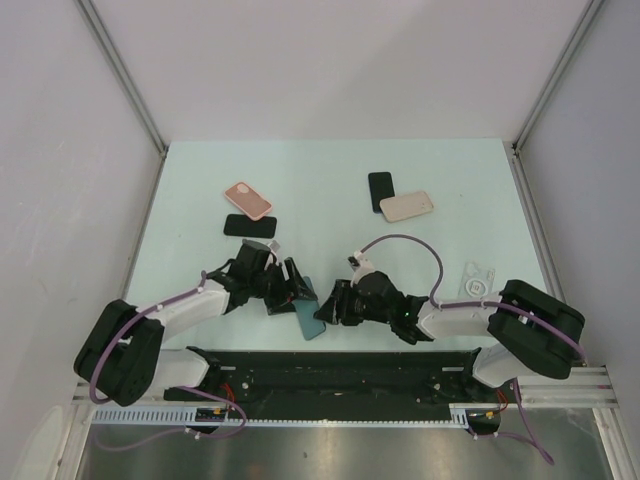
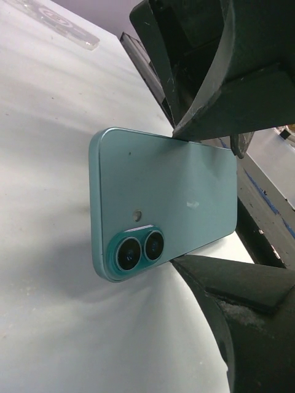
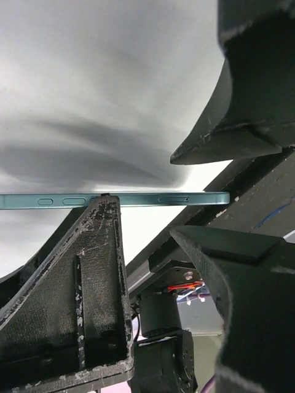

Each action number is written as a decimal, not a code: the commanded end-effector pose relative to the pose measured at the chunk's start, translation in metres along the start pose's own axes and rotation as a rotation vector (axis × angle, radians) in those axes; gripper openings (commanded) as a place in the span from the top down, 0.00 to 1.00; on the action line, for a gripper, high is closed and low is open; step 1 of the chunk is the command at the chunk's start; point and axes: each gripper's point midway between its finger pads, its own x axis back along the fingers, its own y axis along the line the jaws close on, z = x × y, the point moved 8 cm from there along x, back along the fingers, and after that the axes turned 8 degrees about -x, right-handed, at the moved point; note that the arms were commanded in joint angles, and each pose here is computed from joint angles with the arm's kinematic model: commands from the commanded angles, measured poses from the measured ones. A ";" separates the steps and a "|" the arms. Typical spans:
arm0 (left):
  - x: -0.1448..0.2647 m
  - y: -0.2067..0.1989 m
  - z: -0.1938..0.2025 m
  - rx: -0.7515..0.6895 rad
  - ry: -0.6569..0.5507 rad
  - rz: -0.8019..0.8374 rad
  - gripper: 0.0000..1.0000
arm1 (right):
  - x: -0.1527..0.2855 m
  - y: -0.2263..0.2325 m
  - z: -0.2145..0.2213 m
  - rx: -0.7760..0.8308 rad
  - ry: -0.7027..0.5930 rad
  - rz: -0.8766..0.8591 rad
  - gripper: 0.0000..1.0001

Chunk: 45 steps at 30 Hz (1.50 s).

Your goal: Put the phone into the phone case

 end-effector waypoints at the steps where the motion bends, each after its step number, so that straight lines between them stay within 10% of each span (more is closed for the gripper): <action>1: 0.008 -0.019 -0.004 -0.030 -0.031 0.118 0.45 | -0.005 0.006 0.000 -0.001 -0.034 -0.031 0.58; 9: 0.011 -0.024 -0.004 -0.068 -0.027 0.171 0.35 | -0.007 0.005 0.000 -0.027 -0.041 -0.026 0.86; 13: 0.016 -0.030 -0.007 -0.120 -0.045 0.200 0.00 | 0.003 0.009 -0.008 -0.010 -0.082 -0.004 1.00; 31: 0.061 -0.036 -0.077 -0.389 -0.151 -0.271 0.00 | 0.115 -0.019 -0.068 0.084 -0.240 0.612 1.00; 45: 0.122 -0.025 -0.091 -0.422 -0.473 -0.508 0.00 | 0.096 -0.031 -0.070 0.189 -0.165 0.930 1.00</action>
